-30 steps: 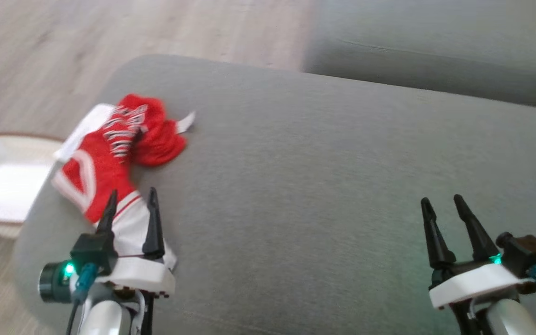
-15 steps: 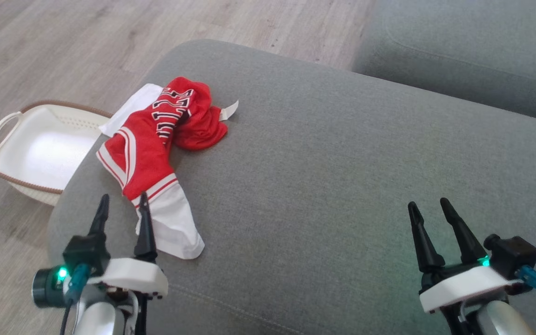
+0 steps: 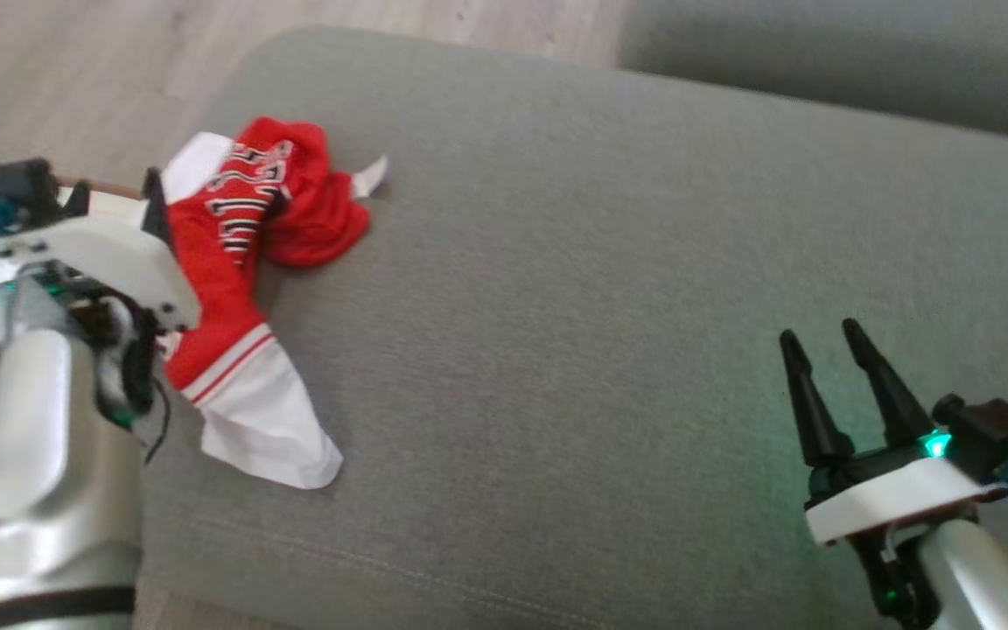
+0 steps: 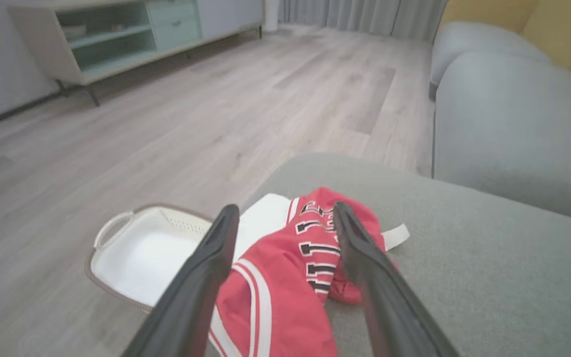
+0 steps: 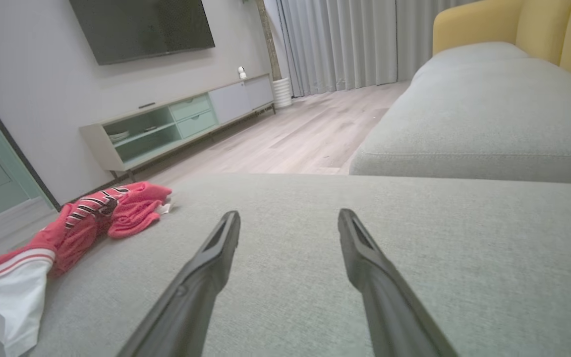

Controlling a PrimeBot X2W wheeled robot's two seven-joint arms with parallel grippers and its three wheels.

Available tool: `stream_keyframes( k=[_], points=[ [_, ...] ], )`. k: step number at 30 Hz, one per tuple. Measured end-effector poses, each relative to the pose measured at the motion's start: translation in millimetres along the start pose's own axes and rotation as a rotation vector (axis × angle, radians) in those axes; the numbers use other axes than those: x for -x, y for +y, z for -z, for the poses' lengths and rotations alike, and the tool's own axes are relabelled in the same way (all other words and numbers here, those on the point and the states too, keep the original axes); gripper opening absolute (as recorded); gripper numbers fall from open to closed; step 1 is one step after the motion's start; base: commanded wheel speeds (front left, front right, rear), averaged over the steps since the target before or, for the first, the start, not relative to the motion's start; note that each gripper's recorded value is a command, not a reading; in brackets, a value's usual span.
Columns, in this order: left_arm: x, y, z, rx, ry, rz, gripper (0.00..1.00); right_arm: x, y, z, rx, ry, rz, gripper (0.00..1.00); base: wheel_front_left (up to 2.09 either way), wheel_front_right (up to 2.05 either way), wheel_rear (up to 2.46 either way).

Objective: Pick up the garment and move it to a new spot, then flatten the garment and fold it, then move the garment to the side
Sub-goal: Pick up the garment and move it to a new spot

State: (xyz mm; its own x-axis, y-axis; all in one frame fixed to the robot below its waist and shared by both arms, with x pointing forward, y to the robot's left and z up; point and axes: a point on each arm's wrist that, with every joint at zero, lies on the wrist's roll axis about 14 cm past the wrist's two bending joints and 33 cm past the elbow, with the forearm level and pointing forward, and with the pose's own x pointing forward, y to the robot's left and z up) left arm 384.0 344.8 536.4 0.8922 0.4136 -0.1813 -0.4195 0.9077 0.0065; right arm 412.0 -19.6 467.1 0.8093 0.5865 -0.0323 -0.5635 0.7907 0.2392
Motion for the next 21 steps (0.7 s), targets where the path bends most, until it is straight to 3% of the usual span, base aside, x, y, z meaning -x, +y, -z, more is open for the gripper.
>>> stream_keyframes(
  k=[8,15,19,20,21],
  points=[
    [-41,0,80,0.034,0.401,-0.053,1.00,1,-43,8,-0.019,0.015,0.076,1.00,0.00,0.00,0.00],
    [-45,-9,150,0.029,0.645,-0.097,1.00,8,-70,22,-0.037,0.048,0.133,1.00,0.00,0.00,0.00],
    [-41,-12,170,0.020,0.706,-0.099,1.00,11,-75,26,-0.046,0.059,0.146,1.00,0.00,0.00,0.00],
    [-41,-12,172,0.018,0.707,-0.099,0.75,12,-76,27,-0.045,0.062,0.150,1.00,0.00,0.00,0.00],
    [-40,-12,172,0.017,0.699,-0.096,0.00,13,-77,27,-0.039,0.063,0.152,1.00,0.00,0.00,0.00]
  ],
)
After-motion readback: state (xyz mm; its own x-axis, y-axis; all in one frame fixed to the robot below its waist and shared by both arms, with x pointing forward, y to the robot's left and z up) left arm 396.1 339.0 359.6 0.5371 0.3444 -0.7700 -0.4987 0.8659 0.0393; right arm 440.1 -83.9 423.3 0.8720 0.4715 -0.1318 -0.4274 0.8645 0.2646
